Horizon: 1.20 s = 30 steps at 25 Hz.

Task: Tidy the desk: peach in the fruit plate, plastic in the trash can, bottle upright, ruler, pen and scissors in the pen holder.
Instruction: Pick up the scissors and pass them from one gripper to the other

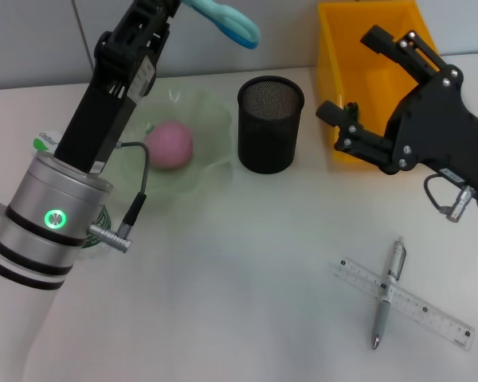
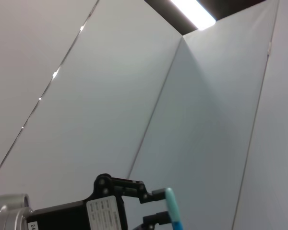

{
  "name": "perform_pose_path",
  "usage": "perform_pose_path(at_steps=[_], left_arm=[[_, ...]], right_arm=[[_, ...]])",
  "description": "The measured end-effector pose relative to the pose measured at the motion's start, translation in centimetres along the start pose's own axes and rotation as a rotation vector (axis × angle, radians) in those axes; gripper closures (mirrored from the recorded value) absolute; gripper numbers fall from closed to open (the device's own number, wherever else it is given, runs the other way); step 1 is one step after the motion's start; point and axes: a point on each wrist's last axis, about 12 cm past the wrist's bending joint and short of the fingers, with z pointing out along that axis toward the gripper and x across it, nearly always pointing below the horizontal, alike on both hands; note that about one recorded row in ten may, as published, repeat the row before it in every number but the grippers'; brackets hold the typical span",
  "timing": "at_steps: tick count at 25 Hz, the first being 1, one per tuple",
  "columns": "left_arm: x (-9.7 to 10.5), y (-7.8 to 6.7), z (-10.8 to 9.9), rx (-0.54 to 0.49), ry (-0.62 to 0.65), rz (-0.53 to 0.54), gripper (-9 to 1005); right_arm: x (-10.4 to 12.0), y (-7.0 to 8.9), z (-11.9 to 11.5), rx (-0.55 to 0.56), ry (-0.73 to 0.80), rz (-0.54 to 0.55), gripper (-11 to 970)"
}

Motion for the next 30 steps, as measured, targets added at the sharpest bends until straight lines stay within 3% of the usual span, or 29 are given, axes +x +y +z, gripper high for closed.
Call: perform_pose_path(at_steps=[30], left_arm=[[1.4, -0.3, 0.3, -0.014, 0.006, -0.007, 690]], right_arm=[[0.7, 1.6, 3.4, 0.01, -0.076, -0.081, 120]])
